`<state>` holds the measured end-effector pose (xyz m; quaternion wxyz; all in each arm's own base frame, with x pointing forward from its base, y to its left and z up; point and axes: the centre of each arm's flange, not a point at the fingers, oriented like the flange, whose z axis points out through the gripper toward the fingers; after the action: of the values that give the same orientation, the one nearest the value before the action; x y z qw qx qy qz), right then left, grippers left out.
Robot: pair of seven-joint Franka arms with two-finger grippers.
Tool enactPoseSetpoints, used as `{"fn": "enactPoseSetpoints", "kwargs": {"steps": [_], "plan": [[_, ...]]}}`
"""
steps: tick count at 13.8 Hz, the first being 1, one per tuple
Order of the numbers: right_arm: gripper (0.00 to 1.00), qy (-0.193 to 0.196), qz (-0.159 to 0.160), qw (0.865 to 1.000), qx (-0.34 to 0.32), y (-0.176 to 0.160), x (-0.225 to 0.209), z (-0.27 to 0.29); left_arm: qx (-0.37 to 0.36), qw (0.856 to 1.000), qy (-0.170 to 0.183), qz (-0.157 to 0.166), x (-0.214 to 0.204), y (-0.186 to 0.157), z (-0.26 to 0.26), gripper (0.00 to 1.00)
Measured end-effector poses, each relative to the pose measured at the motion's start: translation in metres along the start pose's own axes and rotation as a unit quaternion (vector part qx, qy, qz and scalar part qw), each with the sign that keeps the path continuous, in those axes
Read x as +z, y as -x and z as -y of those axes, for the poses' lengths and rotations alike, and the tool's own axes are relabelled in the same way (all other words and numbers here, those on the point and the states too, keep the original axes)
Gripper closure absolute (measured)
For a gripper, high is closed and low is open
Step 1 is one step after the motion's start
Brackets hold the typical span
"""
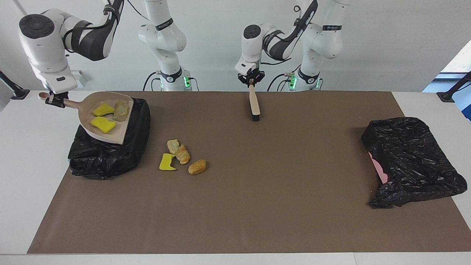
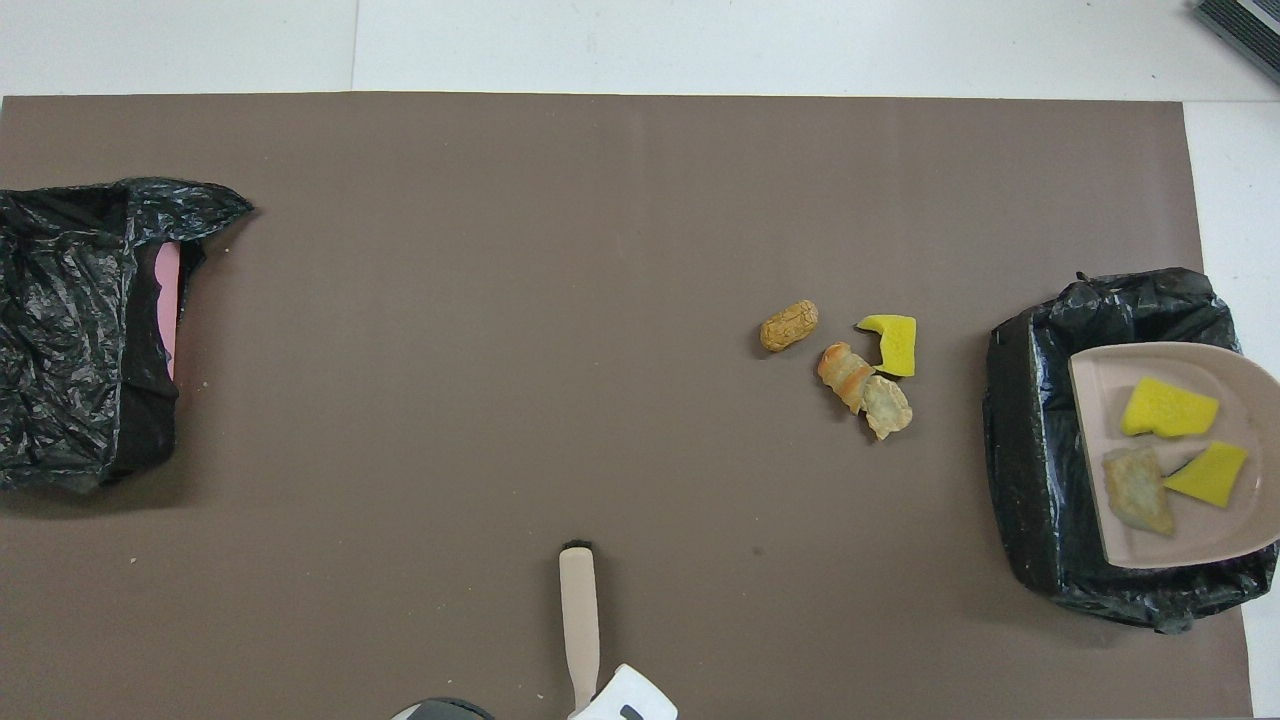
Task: Sweep and dump trash in bin
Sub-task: 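Tip the dustpan with the right gripper to dump trash into the bag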
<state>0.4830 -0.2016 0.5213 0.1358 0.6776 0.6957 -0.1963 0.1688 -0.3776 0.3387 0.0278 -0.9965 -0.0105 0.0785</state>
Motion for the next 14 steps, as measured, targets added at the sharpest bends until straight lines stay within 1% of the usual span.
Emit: {"fn": "enactPoseSetpoints", "kwargs": {"steps": [2,3,4,5,6,7,8,10,13,14], "plan": [[0.68,0.003,0.027,0.999,-0.017,-0.006,0.004,0.012,-0.012,1.000,0.005,0.001,-0.001,-0.018,0.004,0.53],[0.68,0.006,0.038,0.999,-0.022,-0.006,0.004,0.014,-0.004,1.000,0.009,0.002,-0.003,-0.031,0.005,0.41],[0.68,0.008,0.050,0.998,-0.027,-0.006,0.003,0.016,0.011,1.000,0.013,0.002,-0.006,-0.044,0.005,0.31],[0.68,0.009,0.061,0.998,-0.033,-0.005,0.002,0.016,0.027,0.999,0.018,0.001,-0.010,-0.058,0.004,0.18],[0.68,0.012,0.077,0.996,-0.038,-0.006,0.000,0.016,0.041,0.999,0.026,-0.002,-0.017,-0.075,0.004,0.07],[0.68,0.015,0.097,0.994,-0.039,-0.008,-0.002,0.016,0.051,0.998,0.033,-0.008,-0.025,-0.092,0.004,0.00],[0.68,0.017,0.114,0.993,-0.039,-0.014,-0.004,0.016,0.063,0.997,0.036,-0.020,-0.035,-0.111,0.007,0.00],[0.68,0.025,0.137,0.989,-0.041,-0.029,-0.012,0.015,0.072,0.996,0.031,-0.050,-0.053,-0.148,0.013,0.00],[0.68,0.030,0.169,0.984,-0.039,-0.050,-0.025,0.014,0.063,0.994,0.009,-0.088,-0.086,-0.214,0.018,0.00],[0.68,0.028,0.183,0.982,-0.037,-0.055,-0.030,0.014,0.058,0.993,0.007,-0.101,-0.102,-0.241,0.020,0.00]]}}
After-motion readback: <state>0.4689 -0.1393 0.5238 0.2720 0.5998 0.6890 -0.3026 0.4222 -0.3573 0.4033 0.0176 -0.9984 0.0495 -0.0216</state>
